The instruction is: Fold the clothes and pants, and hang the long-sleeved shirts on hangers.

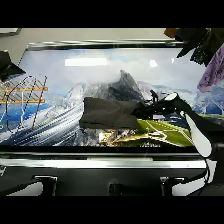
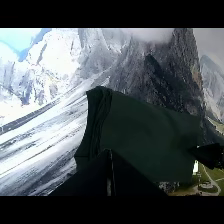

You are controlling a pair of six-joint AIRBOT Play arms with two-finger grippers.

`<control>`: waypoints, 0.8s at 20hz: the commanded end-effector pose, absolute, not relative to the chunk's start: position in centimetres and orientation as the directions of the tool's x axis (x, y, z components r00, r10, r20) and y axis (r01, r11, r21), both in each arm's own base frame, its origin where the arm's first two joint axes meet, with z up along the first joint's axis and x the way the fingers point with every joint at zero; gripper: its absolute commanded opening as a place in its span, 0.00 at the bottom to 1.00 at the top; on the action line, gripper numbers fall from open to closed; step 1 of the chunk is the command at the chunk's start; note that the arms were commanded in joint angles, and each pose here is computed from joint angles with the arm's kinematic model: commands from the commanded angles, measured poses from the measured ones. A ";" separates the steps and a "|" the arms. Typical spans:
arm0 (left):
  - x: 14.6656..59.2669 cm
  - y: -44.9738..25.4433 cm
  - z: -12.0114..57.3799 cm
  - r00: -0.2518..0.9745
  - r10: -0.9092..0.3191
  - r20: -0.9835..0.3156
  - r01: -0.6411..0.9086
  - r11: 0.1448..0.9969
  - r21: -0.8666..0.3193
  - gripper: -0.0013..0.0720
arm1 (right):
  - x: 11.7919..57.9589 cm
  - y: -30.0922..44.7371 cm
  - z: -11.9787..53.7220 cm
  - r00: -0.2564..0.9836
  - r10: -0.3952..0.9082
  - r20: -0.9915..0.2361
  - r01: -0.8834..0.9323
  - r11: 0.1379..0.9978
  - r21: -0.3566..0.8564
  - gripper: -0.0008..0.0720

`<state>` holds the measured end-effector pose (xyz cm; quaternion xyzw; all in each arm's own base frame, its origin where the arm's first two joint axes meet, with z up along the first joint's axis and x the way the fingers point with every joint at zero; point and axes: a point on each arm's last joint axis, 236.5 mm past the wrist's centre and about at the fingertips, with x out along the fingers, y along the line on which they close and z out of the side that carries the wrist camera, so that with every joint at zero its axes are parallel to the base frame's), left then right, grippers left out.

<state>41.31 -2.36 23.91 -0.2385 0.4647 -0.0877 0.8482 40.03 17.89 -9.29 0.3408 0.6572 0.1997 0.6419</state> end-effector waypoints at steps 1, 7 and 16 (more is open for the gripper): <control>41.3 -2.3 23.9 0.552 -0.370 -0.747 -0.065 0.874 -0.481 0.05 | 39.9 19.3 -9.3 0.051 0.716 -0.697 0.181 0.679 0.711 0.24; 41.3 -2.3 23.9 0.552 -0.370 -0.747 -0.063 0.875 -0.480 0.05 | 41.8 20.2 -6.3 0.125 0.774 -0.621 0.223 0.588 0.778 0.05; 41.2 -2.3 23.8 0.549 -0.371 -0.749 -0.062 0.876 -0.479 0.05 | 49.8 11.3 3.8 0.413 0.718 -0.560 0.296 0.475 0.828 0.05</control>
